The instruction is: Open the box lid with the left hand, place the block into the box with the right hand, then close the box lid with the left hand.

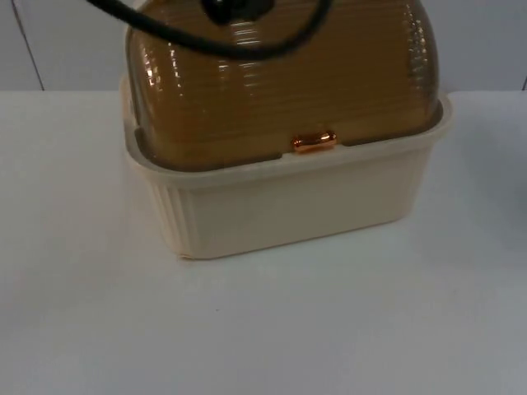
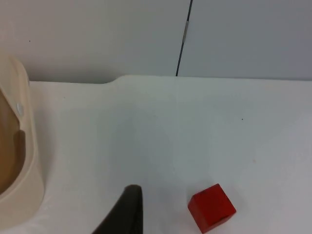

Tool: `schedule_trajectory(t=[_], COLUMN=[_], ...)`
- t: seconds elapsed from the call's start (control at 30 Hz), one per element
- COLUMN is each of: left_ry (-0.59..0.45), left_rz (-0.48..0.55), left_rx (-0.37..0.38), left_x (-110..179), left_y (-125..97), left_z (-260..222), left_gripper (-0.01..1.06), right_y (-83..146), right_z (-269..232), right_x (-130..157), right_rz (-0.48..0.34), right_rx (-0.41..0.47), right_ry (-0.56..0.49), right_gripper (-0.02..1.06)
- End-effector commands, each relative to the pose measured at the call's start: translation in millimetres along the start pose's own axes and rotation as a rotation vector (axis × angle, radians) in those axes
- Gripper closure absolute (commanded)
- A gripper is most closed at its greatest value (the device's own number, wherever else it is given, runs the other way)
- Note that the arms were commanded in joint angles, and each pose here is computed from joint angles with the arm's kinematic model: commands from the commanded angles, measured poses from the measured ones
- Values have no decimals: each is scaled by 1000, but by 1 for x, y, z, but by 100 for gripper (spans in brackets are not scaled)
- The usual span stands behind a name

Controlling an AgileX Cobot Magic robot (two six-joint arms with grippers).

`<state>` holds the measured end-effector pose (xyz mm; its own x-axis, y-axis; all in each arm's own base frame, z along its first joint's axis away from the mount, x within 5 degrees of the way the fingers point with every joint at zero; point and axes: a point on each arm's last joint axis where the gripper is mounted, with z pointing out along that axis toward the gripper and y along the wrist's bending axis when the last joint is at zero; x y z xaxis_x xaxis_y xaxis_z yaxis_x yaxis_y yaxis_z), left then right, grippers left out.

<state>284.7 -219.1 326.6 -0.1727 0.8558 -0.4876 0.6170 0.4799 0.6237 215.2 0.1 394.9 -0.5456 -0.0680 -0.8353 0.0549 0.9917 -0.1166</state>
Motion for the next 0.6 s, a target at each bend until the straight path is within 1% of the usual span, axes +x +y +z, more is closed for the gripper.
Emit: schedule_trajectory(t=[0.0, 0.07, 0.13, 0.17, 0.27, 0.3, 0.33, 0.37, 0.4, 0.47, 0.53, 0.57], left_ry=[-7, 12, 42, 42, 33, 11, 11, -16, -44, -91, -108, -139], left_rz=[68, 142, 194, 194, 297, 324, 324, 376, 410, 476, 468, 477], left_rx=[-20, -34, -59, -59, -86, -92, -92, -87, -86, -116, -124, -141], left_x=[-10, -19, -22, -22, -19, -18, -18, -11, -6, 3, 9, 12], left_y=[-14, -37, -58, -58, -91, -100, -100, -115, -122, -132, -136, -139], left_z=[3, 14, 26, 26, 41, 44, 44, 46, 48, 50, 52, 53], left_gripper=[1, 1, 1, 1, 1, 1, 1, 1, 1, 1, 1, 1], right_y=[0, 0, 0, 0, -1, -2, -2, -2, -2, -2, -2, -2], right_z=[-2, -2, -2, -2, -2, -2, -2, -2, -2, -2, -2, -2], right_x=[-2, -2, -2, -2, -2, -2, -2, -2, -2, -2, -2, -3], right_rz=[0, 0, 0, 0, -12, -18, -18, -19, -19, -19, -19, -19], right_rx=[1, 2, 2, 2, 12, 17, 17, 19, 19, 19, 19, 18], right_ry=[-10, -9, -9, -9, -10, -11, -11, -11, -11, -11, -11, -14], right_gripper=[0, 0, 0, 0, 0, 0, 0, 0, 0, 0, 0, 0])
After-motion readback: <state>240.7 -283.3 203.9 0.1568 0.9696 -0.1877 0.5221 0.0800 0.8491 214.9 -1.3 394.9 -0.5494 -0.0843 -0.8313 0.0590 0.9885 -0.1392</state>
